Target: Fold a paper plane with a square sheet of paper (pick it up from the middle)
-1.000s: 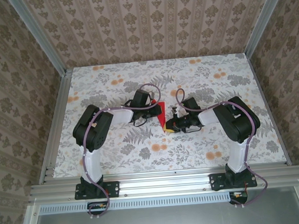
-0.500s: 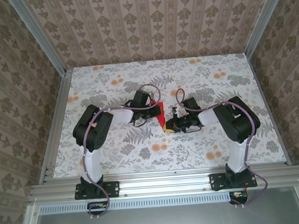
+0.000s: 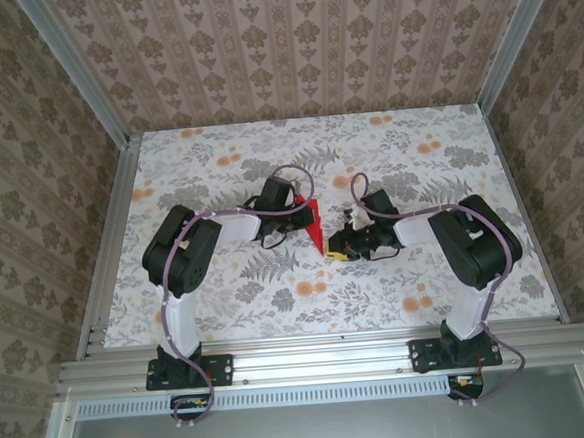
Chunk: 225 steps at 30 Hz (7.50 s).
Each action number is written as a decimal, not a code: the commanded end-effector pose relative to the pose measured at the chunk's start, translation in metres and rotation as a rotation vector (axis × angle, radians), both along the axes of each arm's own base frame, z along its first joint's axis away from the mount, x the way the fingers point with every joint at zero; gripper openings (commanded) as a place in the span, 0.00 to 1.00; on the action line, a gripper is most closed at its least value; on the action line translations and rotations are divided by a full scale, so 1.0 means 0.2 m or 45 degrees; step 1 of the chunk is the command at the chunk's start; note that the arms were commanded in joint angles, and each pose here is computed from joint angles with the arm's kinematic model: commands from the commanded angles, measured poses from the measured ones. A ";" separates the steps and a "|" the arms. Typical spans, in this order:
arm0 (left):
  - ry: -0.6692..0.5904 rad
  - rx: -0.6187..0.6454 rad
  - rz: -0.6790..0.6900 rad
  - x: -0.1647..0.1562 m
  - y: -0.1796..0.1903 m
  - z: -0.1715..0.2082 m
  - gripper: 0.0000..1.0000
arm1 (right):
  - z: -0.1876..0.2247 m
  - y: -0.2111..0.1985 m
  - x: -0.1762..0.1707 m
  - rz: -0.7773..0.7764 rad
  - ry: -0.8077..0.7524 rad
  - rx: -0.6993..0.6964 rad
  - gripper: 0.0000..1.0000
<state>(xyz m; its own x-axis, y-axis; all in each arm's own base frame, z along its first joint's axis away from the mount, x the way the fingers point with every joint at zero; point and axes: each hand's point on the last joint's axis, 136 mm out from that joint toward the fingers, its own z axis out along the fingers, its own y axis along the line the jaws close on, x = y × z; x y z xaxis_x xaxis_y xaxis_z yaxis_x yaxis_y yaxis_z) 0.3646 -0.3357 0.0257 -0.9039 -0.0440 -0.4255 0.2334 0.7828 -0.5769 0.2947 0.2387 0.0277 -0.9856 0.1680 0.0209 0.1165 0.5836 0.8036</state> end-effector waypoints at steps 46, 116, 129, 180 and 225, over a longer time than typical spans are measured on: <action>0.094 0.168 0.044 -0.07 0.11 -0.20 0.14 | -0.16 0.00 0.01 0.128 -0.061 -0.462 0.12; -0.055 0.022 0.013 0.00 0.03 0.13 0.20 | -0.19 0.04 0.17 0.089 -0.054 -0.301 0.06; -0.090 -0.209 -0.049 -0.09 -0.03 0.15 0.27 | -0.24 0.01 0.16 -0.009 0.112 -0.069 0.05; 0.149 0.251 0.092 -0.17 0.09 -0.24 0.12 | 0.10 0.09 0.17 0.126 -0.213 -0.254 0.14; 0.049 0.200 0.219 0.09 0.24 -0.17 0.18 | -0.37 -0.15 -0.11 0.076 0.239 -0.345 0.08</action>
